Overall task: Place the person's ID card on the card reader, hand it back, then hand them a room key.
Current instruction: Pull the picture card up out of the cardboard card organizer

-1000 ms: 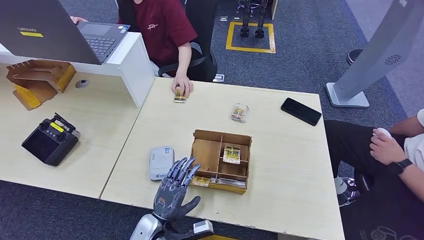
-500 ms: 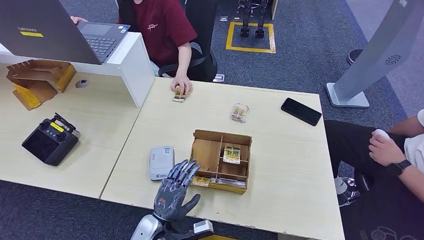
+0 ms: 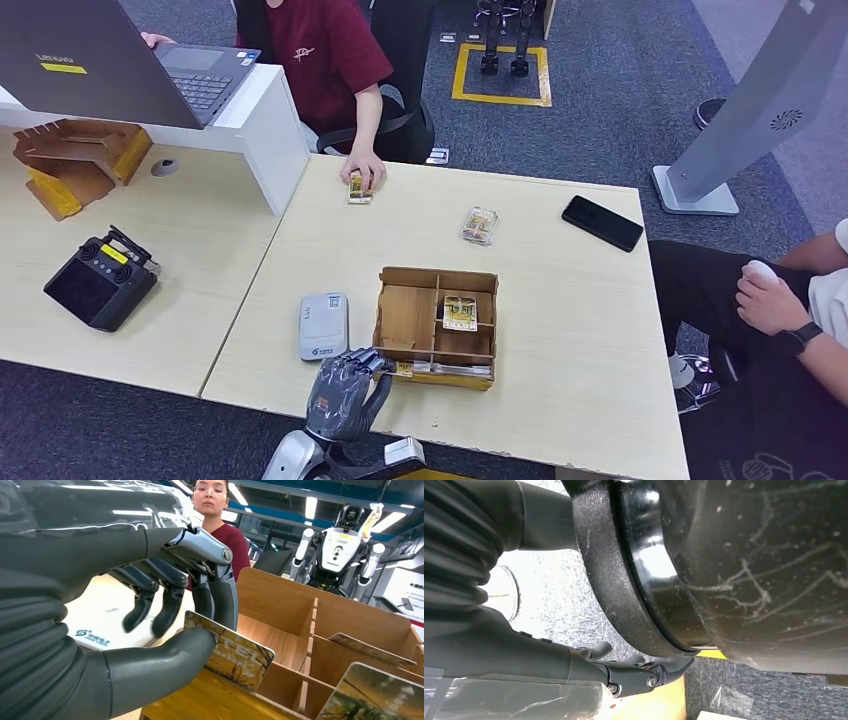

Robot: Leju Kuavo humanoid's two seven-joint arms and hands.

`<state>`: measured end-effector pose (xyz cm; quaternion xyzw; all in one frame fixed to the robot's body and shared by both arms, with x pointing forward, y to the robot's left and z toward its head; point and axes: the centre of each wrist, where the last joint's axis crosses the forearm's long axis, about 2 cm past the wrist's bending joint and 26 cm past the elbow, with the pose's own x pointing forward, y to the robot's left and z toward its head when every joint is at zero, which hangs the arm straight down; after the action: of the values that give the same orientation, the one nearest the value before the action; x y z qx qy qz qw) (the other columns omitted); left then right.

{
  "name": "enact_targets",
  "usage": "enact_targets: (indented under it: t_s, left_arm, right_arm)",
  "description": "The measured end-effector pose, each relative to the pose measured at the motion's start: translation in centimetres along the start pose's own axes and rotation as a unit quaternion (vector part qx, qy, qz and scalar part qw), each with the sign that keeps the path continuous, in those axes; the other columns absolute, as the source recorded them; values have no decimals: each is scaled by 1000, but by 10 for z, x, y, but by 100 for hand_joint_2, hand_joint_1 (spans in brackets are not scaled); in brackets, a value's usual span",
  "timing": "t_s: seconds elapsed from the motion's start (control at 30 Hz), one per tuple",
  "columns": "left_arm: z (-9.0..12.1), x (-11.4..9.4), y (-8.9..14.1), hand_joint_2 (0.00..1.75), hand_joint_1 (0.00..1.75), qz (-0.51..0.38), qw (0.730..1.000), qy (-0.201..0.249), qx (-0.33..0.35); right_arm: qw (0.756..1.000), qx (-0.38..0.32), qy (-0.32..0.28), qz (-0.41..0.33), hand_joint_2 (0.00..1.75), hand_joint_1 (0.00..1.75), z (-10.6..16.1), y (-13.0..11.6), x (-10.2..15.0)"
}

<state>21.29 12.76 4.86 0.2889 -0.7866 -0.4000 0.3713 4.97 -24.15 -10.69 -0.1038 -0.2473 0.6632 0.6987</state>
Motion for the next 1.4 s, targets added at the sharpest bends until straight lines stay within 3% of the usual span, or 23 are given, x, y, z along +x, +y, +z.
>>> enact_targets:
  t_s: [0.37, 0.57, 0.87, 1.07, 1.23, 1.4]
  left_arm:
    - [1, -1, -1, 175, 175, 21, 1000, 4, 9]
    - [-9, -3, 10, 175, 175, 43, 997, -4, 57]
    - [-70, 2, 60, 175, 175, 44, 983, -21, 178]
    - [-142, -11, 117, 175, 175, 18, 966, 11, 259]
    - [-182, -25, 145, 175, 175, -54, 960, 0, 274]
    - [-203, -49, 155, 175, 175, -112, 959, 13, 261]
  right_arm:
    - [1000, -1, 1, 0, 175, 0, 0, 0, 0]
    - [1000, -6, 9, -3, 175, 0, 1, 2, 1]
    - [1000, -8, 13, -4, 175, 0, 2, 4, 3]
    - [1000, -4, 8, 5, 175, 0, 1, 4, 4]
    - [1000, 2, 3, 17, 175, 0, 0, 1, 5]
    - [1000, 4, -3, 27, 175, 0, -2, -3, 6]
